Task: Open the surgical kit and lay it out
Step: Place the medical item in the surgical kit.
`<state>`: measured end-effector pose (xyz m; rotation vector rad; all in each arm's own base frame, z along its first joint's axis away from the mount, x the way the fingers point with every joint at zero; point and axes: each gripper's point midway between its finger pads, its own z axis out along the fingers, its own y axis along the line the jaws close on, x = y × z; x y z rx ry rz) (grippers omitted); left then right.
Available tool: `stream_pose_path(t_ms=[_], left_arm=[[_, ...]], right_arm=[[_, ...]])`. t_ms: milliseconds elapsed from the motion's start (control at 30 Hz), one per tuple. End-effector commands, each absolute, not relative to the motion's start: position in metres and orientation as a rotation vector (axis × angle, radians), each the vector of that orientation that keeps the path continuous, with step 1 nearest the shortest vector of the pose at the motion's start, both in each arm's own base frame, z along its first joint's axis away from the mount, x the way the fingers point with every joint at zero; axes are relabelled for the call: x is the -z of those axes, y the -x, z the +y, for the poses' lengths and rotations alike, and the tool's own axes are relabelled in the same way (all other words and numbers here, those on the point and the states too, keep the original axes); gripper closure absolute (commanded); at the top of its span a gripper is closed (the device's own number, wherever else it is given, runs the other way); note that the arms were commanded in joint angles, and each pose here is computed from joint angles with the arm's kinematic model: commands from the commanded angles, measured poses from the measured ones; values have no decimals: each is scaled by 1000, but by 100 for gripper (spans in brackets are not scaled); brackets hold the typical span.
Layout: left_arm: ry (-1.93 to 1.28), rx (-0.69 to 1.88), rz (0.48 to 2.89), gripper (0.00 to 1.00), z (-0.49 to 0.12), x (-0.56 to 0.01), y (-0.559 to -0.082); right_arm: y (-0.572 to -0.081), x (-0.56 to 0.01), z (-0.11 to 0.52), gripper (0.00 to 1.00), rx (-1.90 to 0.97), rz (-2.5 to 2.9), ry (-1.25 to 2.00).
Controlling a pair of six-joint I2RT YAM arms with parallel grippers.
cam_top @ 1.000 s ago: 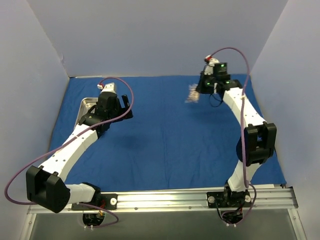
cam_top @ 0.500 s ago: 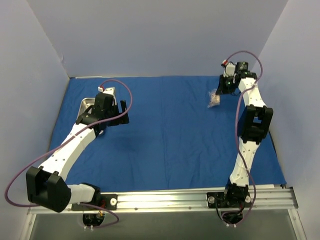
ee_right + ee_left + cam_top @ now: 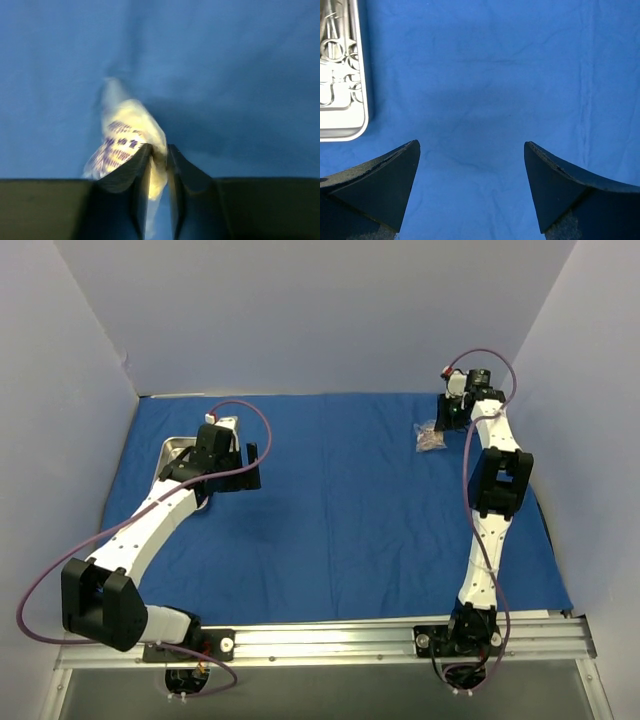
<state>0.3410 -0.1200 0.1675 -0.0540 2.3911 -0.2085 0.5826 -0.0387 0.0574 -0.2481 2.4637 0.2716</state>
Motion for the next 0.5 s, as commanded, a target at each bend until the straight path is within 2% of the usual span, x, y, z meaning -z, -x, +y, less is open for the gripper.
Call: stream_pose_path(t_ms=[0,67,100,200,233,267,333,467], left_arm=[[26,244,2348,6,-125,-183,-351],[33,252,2353,6,-126,-180,-351],[34,254,2355,6,-127,-179,-351],[35,255,2359,6,-127,-178,-351],[35,257,2354,6,-128,-179,-352],[38,255,2355,6,-127,-179,-352],[43,255,2357,6,-127,-178,-352],[55,260,2364,6,-128,-175,-352]], right_arm=[[-609,-90,-69,77,-68,2356,158],[-614,-103,-79,71,2,2319,113],[-612,-97,-82,64,10,2328,92],[-609,-97,-80,62,20,2321,41],[-607,-97,-77,61,17,2315,38],[-615,-120,-73,61,26,2232,16],[-604,-103,-67,63,8,2239,-1],[-606,-114,-52,70,-19,2167,-4]])
